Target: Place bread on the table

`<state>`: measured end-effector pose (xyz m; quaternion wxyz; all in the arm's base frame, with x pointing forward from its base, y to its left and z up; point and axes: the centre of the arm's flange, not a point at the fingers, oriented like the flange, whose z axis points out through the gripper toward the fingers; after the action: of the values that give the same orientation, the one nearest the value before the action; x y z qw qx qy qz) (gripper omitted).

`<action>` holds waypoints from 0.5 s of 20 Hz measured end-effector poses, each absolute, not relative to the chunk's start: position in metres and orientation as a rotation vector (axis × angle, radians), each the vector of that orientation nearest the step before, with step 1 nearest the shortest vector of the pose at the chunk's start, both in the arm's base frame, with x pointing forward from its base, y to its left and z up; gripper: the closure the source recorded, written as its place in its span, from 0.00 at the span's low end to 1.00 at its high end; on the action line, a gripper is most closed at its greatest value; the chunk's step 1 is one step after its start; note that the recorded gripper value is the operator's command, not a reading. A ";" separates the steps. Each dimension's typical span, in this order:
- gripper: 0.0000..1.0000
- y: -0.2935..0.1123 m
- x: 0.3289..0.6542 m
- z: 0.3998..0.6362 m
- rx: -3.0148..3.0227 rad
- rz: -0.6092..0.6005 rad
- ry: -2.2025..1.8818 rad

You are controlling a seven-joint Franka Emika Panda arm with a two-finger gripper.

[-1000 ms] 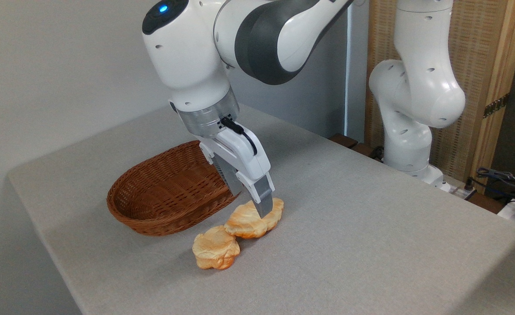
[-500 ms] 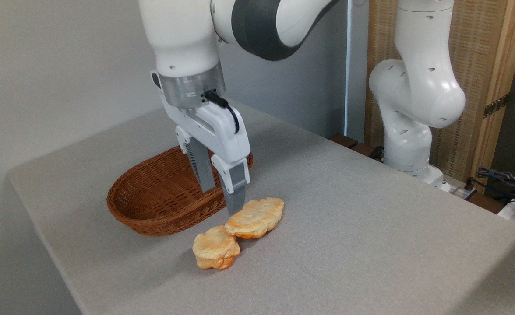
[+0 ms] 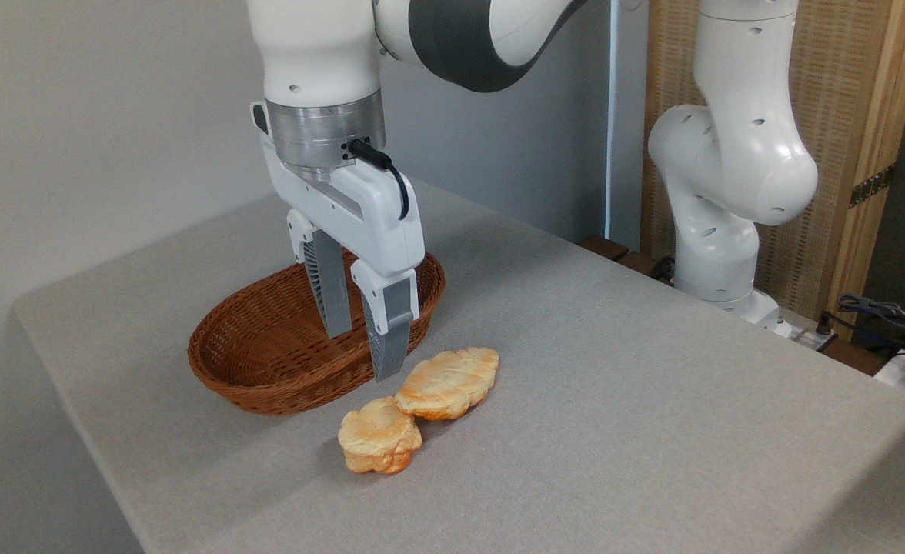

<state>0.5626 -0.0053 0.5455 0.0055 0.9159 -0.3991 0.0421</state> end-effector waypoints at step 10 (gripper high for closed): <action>0.00 0.001 0.563 0.544 2.874 0.129 -1.234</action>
<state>0.5631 0.0006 0.5441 0.0057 0.9181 -0.3943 0.0411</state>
